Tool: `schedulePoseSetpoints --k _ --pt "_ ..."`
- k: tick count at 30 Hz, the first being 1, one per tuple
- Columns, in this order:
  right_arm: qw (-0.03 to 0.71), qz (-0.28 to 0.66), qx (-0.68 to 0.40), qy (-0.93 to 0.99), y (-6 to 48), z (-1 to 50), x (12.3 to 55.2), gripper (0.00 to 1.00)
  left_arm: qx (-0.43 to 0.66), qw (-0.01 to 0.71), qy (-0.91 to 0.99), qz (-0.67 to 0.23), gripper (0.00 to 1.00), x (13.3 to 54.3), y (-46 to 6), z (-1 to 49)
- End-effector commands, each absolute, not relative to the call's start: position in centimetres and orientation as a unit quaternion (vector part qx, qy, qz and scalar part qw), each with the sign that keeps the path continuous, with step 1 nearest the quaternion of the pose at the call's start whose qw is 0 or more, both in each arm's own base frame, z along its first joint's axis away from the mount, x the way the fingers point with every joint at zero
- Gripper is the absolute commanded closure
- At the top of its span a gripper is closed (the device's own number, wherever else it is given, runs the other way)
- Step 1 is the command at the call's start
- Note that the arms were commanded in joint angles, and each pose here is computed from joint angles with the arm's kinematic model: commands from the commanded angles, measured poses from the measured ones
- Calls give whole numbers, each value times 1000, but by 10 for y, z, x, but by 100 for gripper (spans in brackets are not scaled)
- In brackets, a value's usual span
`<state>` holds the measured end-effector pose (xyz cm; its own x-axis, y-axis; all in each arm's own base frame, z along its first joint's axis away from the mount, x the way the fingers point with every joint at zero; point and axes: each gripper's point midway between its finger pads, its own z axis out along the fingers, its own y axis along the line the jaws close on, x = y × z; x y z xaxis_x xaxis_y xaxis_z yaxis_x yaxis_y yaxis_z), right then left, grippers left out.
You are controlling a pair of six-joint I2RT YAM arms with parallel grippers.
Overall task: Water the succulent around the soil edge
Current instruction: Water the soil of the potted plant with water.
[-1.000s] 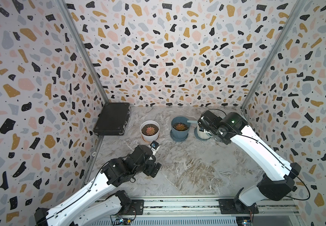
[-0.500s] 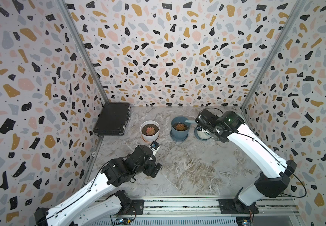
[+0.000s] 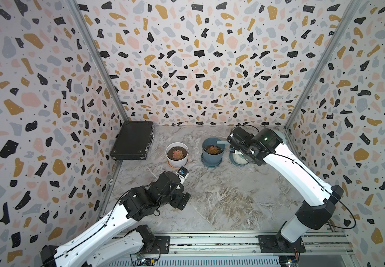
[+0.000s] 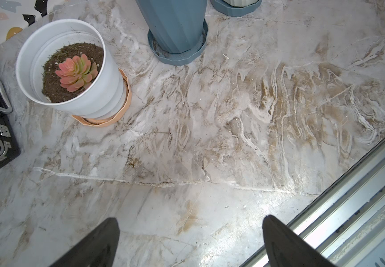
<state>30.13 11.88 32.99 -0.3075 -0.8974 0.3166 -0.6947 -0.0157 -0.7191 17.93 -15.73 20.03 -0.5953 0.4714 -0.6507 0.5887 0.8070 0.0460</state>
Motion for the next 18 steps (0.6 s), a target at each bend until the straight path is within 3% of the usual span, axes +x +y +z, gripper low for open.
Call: schedulePoseSetpoints --k 1,18 --pt "142 -444 -559 686 113 351 306 100 301 351 882 -92 1 181 -160 204" --pt "168 -450 -547 686 121 362 321 100 304 350 881 -92 1 181 -161 203"
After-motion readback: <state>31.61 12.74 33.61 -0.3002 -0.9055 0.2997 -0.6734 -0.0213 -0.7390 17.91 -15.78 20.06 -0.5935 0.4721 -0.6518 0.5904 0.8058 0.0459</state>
